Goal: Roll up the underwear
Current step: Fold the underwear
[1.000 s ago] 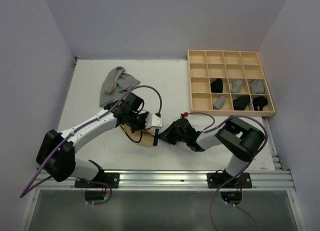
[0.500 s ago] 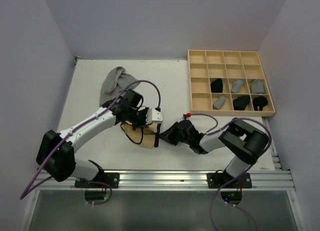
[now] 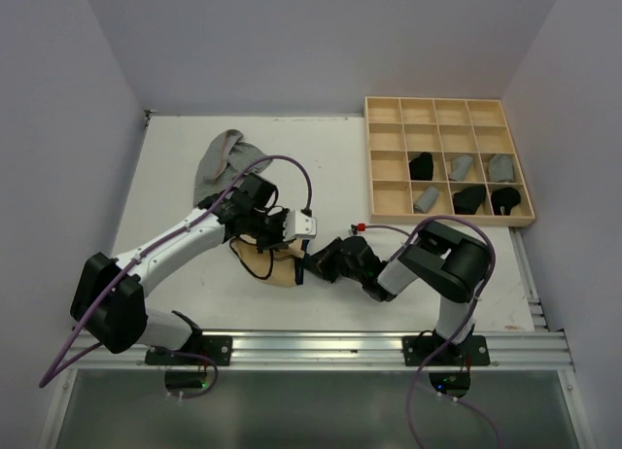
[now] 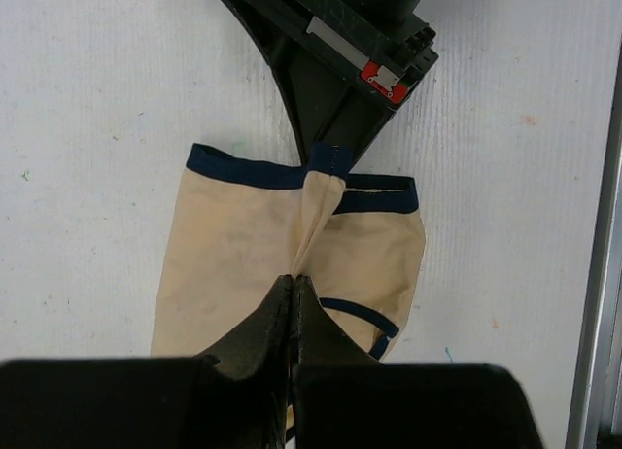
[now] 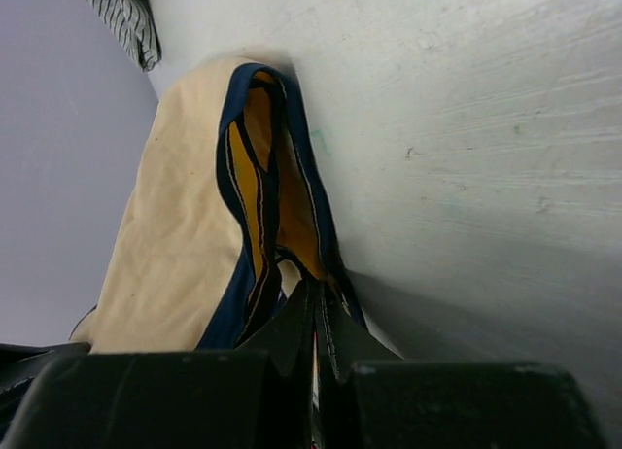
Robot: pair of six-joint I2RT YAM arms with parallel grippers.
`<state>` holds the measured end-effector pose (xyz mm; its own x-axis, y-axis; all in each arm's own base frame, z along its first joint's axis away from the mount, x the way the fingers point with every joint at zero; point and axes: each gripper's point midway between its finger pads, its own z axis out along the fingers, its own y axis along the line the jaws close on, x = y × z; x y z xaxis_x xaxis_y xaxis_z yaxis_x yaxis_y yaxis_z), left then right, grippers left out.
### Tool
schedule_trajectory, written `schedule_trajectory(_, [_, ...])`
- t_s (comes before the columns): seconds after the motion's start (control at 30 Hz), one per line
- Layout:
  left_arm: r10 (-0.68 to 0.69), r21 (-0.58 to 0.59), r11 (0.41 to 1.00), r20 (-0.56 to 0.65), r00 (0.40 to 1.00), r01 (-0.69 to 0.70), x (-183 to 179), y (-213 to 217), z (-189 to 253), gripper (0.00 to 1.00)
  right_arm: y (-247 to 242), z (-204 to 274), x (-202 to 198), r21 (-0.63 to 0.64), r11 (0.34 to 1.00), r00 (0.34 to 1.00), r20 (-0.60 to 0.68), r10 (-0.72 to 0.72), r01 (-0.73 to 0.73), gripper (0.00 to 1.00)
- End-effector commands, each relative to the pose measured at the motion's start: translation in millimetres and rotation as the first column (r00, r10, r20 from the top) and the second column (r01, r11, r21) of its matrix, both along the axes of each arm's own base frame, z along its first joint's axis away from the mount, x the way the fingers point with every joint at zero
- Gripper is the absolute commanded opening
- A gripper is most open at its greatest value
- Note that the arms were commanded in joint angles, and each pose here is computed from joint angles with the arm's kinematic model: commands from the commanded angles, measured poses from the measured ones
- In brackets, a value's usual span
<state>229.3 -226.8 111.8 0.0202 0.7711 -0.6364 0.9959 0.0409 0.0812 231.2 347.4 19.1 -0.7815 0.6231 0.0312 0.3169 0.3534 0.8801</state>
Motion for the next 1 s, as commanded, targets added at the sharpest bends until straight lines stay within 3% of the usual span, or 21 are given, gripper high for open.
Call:
schedule_trajectory(0.0, [0.002,-0.048,0.999,0.019,1.000,-0.001,3,-4,16,0.00,1,29,6,0.049,0.999,0.998,0.065,-0.024,0.021,0.00])
schedule_trajectory(0.2, [0.005,-0.062,0.998,0.029,1.000,-0.003,7,-7,23,0.00,-4,42,-2,0.012,1.000,0.997,0.083,0.003,-0.004,0.00])
schedule_trajectory(0.6, [0.014,-0.076,0.997,0.034,0.999,-0.012,11,-8,32,0.00,12,13,2,0.075,0.997,1.000,0.017,-0.011,0.009,0.00])
schedule_trajectory(0.97, [0.008,-0.074,0.997,0.027,1.000,-0.006,9,-7,31,0.00,22,25,8,0.112,0.994,0.998,0.051,-0.019,0.013,0.00])
